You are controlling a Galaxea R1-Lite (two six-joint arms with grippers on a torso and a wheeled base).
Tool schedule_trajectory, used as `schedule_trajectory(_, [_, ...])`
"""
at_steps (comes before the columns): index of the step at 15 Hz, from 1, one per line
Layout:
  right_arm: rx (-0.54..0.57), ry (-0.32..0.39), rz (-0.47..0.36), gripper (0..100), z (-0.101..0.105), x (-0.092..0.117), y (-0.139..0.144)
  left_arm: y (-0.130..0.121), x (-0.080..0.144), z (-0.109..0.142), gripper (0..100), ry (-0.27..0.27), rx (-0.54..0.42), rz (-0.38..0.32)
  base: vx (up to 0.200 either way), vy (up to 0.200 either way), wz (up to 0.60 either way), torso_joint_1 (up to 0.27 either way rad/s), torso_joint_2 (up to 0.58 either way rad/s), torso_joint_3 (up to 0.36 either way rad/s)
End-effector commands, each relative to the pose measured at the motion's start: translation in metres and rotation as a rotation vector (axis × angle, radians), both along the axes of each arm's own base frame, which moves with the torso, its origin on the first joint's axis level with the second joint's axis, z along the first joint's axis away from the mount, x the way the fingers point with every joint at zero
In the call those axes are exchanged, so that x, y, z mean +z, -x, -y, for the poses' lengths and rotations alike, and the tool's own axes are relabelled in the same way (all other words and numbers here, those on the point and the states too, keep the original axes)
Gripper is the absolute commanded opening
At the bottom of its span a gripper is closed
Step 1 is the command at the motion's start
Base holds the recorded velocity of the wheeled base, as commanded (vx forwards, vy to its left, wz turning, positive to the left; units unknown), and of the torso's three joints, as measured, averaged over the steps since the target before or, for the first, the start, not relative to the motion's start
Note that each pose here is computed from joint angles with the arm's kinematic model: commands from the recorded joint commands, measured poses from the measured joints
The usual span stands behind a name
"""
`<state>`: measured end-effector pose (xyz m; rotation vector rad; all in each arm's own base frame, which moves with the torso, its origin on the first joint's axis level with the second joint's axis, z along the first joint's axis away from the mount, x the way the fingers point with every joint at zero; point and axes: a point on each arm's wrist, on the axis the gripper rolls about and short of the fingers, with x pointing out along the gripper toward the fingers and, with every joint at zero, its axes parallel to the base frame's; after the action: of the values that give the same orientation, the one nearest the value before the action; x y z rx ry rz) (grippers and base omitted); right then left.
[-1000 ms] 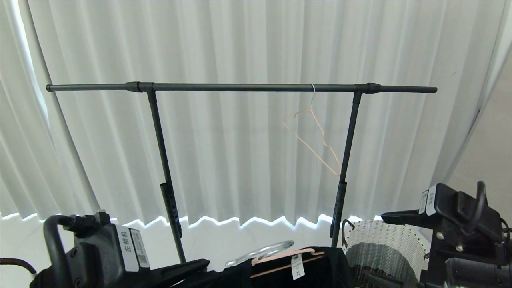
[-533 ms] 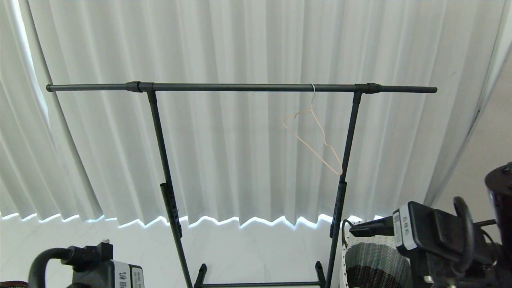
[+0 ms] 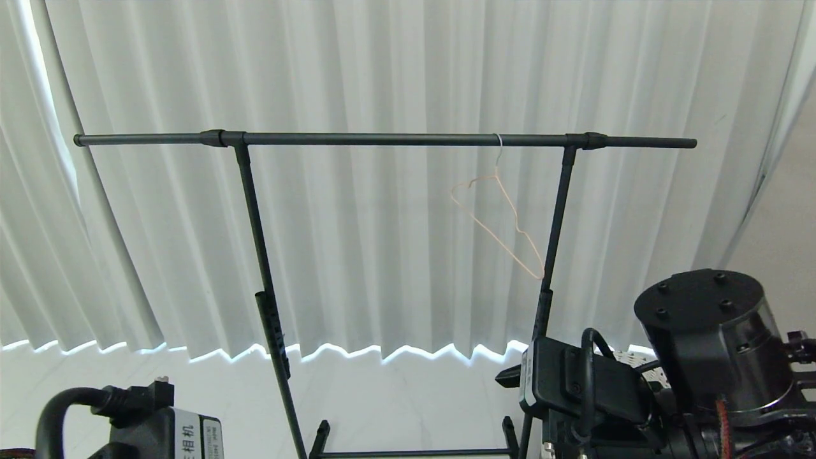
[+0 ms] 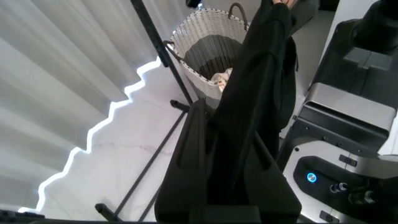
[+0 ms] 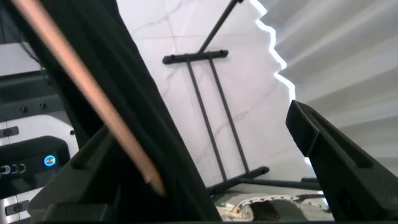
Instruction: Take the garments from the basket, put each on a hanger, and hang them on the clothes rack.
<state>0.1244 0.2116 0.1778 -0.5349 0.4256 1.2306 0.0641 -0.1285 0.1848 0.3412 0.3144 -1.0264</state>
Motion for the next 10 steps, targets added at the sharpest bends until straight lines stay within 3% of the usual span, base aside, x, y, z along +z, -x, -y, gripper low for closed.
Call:
schedule_trajectory(1, [0.002,0.015,-0.009,100,-0.0036,-0.0046,-0.0019,0.0000,0.0005,0.0001,0,0.002,0.000,0.002,0.000,0.000,0.00,0.000,0.00,0.000])
schedule_trajectory(3, [0.005,0.018,-0.010,100,-0.0045,-0.0054,-0.0015,-0.0001,0.0014,0.0003,0,0.004,0.000,0.003,0.000,0.000,0.00,0.000,0.00,0.000])
schedule_trajectory(4, [0.005,0.018,-0.010,0,-0.0045,-0.0054,-0.0015,-0.0003,0.0016,0.0007,0,0.004,0.000,0.003,0.000,0.000,0.00,0.000,0.00,0.000])
schedule_trajectory(10, [0.016,0.018,-0.003,0,-0.0057,-0.0049,0.0009,0.0003,0.0033,-0.0008,0,0.012,0.000,0.012,0.000,0.000,0.00,0.000,0.00,0.000])
